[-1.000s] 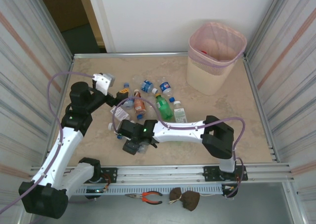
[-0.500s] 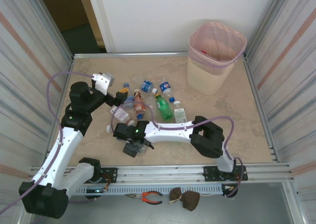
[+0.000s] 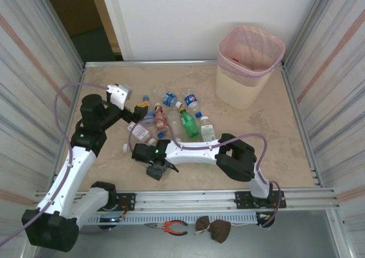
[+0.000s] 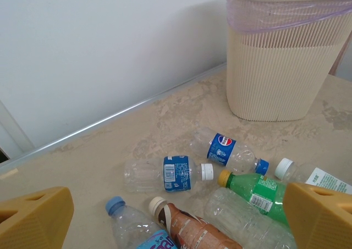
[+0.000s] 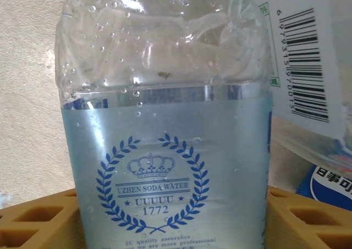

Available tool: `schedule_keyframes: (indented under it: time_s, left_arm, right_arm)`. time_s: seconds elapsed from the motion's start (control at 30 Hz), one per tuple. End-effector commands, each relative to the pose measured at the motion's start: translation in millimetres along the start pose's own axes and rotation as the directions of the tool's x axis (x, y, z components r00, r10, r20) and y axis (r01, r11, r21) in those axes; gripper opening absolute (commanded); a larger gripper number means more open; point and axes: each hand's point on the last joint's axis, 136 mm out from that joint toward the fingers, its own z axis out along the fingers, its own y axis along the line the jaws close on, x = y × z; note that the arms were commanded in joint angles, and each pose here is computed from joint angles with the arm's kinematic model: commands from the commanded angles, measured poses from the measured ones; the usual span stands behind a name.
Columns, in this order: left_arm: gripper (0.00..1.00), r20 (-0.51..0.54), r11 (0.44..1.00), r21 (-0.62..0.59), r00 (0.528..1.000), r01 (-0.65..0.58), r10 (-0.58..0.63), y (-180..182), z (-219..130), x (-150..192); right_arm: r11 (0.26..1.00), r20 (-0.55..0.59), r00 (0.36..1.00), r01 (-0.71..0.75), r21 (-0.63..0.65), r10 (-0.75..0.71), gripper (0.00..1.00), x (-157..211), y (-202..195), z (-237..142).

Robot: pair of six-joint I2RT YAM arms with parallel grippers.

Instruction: Put the plastic bottles in the bin

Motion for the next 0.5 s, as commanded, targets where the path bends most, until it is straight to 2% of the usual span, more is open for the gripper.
schedule_keyframes:
  time_s: [0.0, 0.27, 0.47]
  left_arm:
    - [0.99, 0.011, 1.000, 0.008, 1.000, -0.004, 0.003, -2.7, -2.7, -1.5]
    - [0.98, 0.012, 1.000, 0.009, 1.000, -0.004, 0.004, -2.8, -2.8, -1.6]
    - [0.99, 0.014, 1.000, 0.009, 1.000, -0.005, 0.005, -2.9, -2.6, -2.0]
  right_arm:
    - [1.000, 0.005, 1.000, -0.017, 0.014, 0.017, 0.63, -4.1, -4.8, -8.3]
    - [0.999, 0.053, 0.998, -0.020, -0.027, 0.022, 0.59, -11.2, -0.5, -26.2]
    - [0.992, 0.106, 0.994, -0.026, -0.125, 0.039, 0.59, -12.7, 9.4, -52.3]
